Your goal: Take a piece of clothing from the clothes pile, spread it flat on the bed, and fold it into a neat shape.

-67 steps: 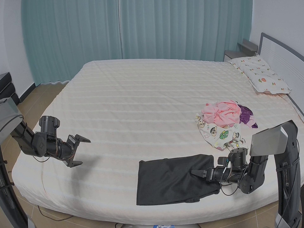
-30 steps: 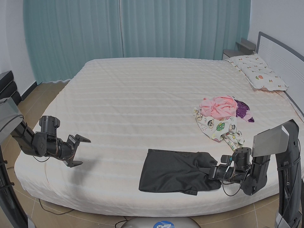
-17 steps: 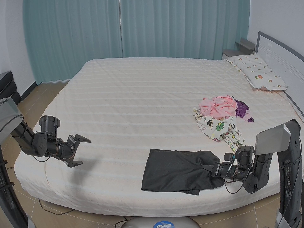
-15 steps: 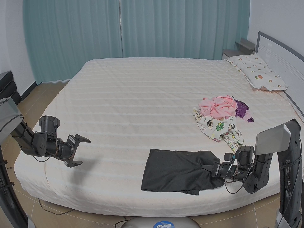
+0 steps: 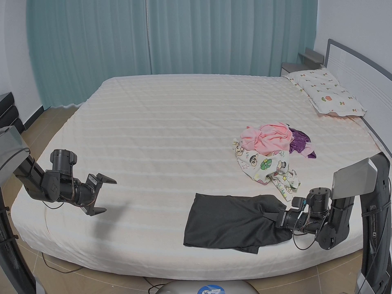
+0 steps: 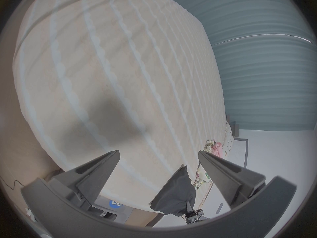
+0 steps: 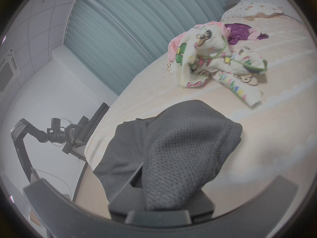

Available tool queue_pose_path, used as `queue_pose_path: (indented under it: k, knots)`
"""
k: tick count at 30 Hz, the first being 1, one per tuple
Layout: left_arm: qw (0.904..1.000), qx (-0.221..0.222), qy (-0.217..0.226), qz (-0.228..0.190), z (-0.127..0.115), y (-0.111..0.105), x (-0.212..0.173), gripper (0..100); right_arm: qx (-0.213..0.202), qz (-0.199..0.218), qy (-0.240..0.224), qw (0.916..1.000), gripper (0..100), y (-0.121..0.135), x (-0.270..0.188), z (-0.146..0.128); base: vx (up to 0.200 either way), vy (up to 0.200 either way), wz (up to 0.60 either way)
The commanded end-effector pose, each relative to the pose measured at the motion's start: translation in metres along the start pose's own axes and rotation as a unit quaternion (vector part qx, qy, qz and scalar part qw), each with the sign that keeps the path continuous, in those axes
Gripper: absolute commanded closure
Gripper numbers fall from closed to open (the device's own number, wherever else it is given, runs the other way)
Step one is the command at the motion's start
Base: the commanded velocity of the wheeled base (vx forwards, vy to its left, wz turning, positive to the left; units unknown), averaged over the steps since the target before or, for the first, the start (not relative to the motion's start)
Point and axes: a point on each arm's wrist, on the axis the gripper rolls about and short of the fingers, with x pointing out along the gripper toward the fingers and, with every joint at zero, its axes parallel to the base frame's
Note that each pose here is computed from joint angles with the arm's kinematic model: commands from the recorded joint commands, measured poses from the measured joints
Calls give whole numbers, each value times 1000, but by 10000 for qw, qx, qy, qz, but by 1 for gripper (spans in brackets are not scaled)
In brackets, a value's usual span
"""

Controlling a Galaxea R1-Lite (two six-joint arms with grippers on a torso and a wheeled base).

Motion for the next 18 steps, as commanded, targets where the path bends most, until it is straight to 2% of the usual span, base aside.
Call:
queue_pose_path:
  k: [1, 7, 18]
  knots:
    - [10000, -3, -9, 4, 0, 0, 0, 0, 46, -71, -15, 10000, 100, -3, -5, 1, 0, -200, 0]
    - [10000, -3, -9, 4, 0, 0, 0, 0, 118, -191, -139, 9997, 100, -12, -10, 6, 0, -200, 0]
    - [10000, 0, -12, -2, 0, 0, 0, 0, 87, -198, -237, 9995, 100, -12, -18, 7, 0, -200, 0]
